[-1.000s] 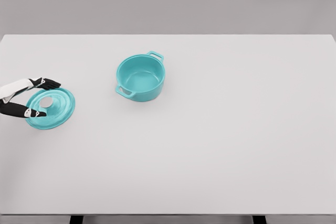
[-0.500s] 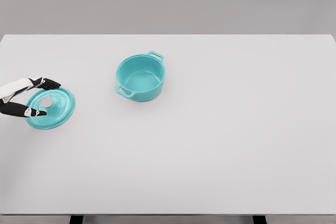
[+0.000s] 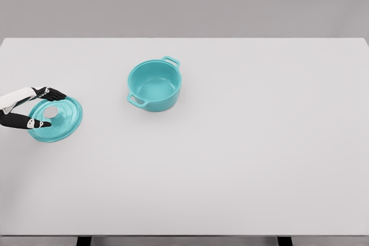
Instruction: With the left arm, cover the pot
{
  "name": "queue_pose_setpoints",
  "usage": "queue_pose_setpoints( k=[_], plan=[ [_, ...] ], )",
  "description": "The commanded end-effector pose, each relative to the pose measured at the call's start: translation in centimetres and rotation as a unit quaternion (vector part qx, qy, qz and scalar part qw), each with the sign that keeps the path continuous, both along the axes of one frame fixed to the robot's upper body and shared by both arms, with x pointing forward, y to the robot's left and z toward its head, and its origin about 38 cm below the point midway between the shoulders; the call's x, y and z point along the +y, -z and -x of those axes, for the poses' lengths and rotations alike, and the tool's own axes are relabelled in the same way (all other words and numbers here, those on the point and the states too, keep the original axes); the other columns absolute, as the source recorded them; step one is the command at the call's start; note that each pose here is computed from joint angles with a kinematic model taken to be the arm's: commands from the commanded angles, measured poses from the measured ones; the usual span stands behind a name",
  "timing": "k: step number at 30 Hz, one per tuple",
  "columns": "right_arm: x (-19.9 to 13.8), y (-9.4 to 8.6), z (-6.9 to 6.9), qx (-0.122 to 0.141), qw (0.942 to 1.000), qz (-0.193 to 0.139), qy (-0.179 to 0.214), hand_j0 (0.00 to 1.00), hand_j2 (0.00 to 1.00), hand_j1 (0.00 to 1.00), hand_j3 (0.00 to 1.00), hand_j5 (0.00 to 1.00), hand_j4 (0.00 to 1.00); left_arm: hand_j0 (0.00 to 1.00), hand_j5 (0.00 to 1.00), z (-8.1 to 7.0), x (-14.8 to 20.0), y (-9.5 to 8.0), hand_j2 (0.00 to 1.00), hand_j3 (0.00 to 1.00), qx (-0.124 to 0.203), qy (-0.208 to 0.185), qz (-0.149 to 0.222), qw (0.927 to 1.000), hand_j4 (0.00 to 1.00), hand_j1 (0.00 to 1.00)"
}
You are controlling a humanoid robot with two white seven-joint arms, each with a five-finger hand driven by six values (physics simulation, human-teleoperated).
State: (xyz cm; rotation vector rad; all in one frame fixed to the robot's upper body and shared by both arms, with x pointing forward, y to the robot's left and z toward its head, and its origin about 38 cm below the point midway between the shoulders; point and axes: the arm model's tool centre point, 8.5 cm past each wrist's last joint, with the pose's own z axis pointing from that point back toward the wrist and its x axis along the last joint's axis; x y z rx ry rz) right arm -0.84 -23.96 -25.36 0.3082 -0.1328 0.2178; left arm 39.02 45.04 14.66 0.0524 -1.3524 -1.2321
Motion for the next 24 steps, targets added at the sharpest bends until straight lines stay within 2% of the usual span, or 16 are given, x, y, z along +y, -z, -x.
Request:
queue_pose_setpoints(
  k=[1,16,24],
  plan=[
    [0.0,0.0,0.11,0.001,1.0,0.0,0.0,1.0,1.0,1.0,1.0,1.0,1.0,0.77,0.77,0.0,0.18,0.0,0.77,0.77,0.001,-0.004,0.002,1.0,0.77,0.77],
    [0.0,0.0,0.01,0.0,1.0,0.0,0.0,1.0,1.0,1.0,1.0,1.0,1.0,0.77,0.77,-0.03,0.57,0.85,0.77,0.77,0.01,-0.016,0.005,0.9998,0.77,0.77],
    [0.0,0.0,0.06,0.0,1.0,0.0,0.0,1.0,1.0,1.0,1.0,1.0,1.0,0.77,0.77,-0.22,0.65,0.74,0.77,0.77,0.008,-0.019,0.006,0.9998,0.77,0.77]
  ],
)
